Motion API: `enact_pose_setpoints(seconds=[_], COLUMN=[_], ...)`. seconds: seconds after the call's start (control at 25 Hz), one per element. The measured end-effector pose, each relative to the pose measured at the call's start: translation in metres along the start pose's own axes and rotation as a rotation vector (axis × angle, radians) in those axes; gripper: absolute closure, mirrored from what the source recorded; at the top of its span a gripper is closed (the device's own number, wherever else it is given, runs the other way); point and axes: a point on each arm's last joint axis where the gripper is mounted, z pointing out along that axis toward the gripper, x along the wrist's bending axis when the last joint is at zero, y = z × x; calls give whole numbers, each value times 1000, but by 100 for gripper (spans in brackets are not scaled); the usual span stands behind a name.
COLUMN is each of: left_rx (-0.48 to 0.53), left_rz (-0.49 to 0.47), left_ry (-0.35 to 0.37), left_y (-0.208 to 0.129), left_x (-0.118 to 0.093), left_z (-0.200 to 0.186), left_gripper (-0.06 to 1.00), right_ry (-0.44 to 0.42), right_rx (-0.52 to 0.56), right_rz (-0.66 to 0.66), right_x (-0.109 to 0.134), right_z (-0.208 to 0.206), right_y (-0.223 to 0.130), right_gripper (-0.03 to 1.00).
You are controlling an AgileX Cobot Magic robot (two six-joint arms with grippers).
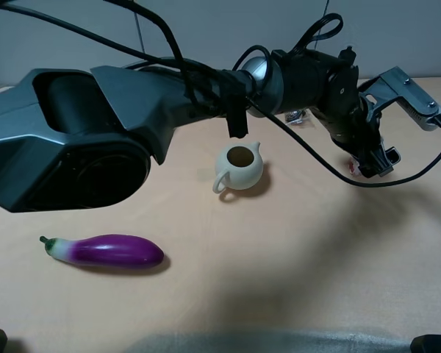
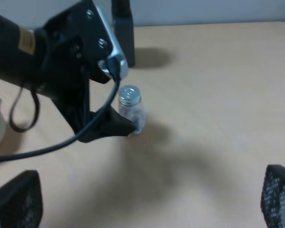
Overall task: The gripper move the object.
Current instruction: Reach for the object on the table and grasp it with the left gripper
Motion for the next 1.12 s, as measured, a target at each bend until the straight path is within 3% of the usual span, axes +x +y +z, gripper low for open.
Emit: enact_pose_setpoints(seconds=[0.32, 0.72, 1.0, 1.12], left_rx=[-72, -83, -98, -100], left_rz=[1, -1, -1, -1], left_ry=[34, 44, 50, 51], left_y=[-9, -22, -20, -20], left_x=[0, -1, 0, 0], left_z=[16, 28, 28, 28], left_gripper=[2, 7, 22, 35], right_ry=[2, 3, 4, 4], right_rx=[-2, -2, -2, -2], right_rz=[1, 2, 2, 2], right_x=[0, 0, 0, 0], right_z=[0, 0, 0, 0], right_y=[0, 0, 0, 0], right_gripper=[28, 28, 28, 28])
